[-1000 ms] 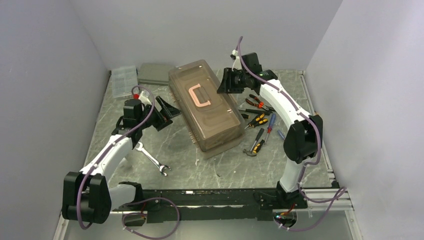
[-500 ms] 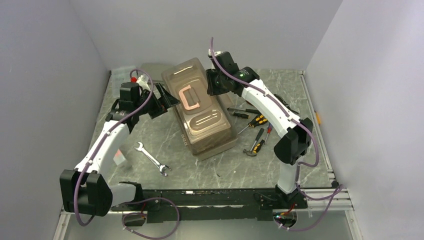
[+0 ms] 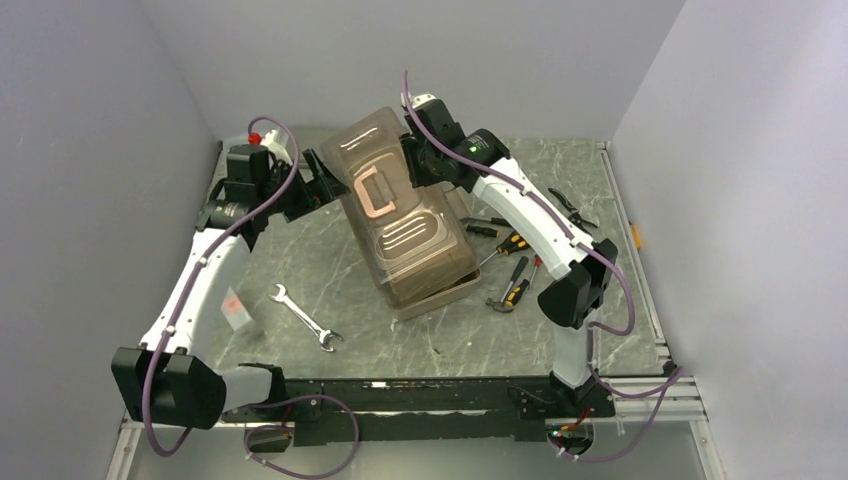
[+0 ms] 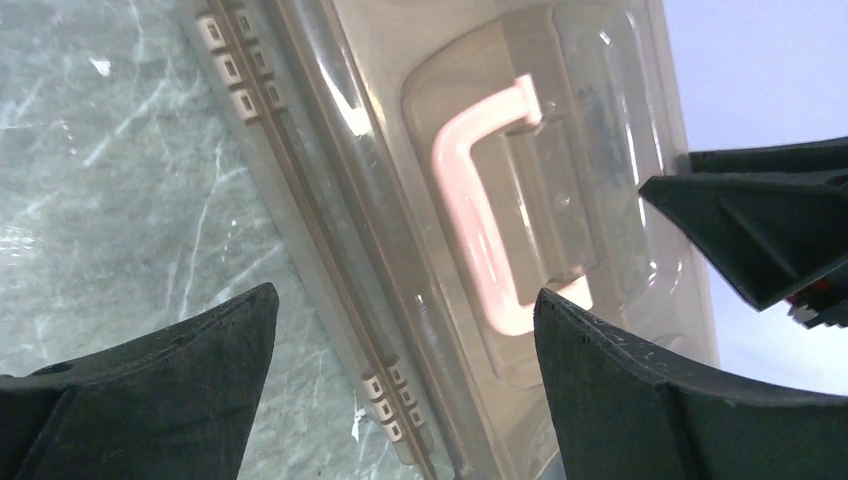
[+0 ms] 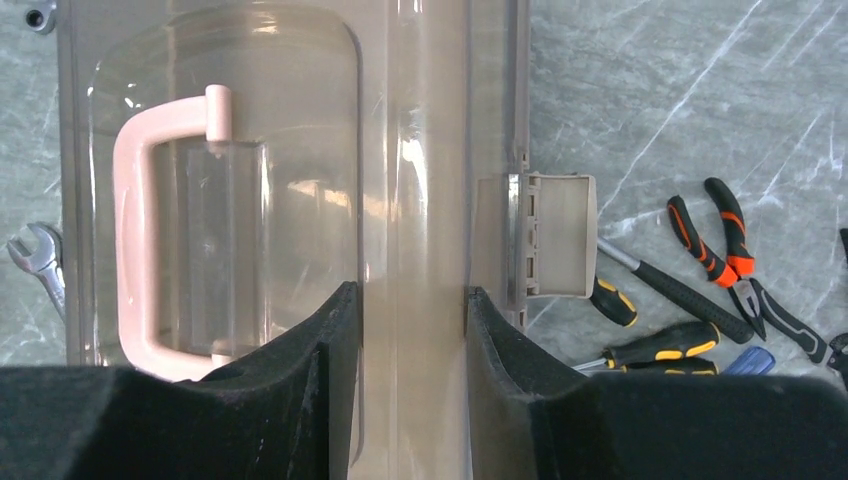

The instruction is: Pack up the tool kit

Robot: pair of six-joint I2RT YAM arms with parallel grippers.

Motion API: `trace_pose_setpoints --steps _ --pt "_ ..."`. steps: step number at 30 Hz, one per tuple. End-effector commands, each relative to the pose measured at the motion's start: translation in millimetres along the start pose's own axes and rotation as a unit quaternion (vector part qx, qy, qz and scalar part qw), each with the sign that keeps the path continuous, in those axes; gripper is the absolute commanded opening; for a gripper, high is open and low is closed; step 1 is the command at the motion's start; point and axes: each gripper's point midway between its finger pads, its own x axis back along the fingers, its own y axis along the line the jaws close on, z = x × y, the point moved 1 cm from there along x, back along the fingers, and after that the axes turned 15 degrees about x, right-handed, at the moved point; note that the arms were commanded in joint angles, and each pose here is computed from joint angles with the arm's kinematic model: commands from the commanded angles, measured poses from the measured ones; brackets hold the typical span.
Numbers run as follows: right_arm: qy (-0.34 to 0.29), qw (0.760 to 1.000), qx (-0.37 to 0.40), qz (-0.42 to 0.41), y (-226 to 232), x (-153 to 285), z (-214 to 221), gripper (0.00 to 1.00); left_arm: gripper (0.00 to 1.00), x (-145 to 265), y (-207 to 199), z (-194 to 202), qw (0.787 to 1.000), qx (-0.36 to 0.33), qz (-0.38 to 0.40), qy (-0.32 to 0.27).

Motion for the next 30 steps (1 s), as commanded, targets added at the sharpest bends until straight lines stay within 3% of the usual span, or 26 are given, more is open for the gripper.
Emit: trace_pose_setpoints --steps 1,7,13,22,30 --pt "-0.052 0.998 0.018 -0.025 22 28 -32 0.0 0.99 25 -23 -31 0.999 -0.027 0.012 -0.041" --pt "-0.077 0.996 0.032 -0.033 38 43 -50 0.0 0.99 37 -41 -61 0.999 -0.02 0.001 -0.042" --pt "-0.127 0.988 0.029 -0.086 66 64 -70 0.0 0.99 31 -37 -58 0.999 0.011 0.029 -0.022" --pt "-0.155 0.98 0.038 -0.122 96 78 -81 0.0 0.99 31 25 -47 0.998 0.059 0.011 -0.011" --pt "-0.151 0.979 0.033 -0.134 106 71 -76 0.0 0.99 28 50 -14 0.996 0.084 0.03 0.0"
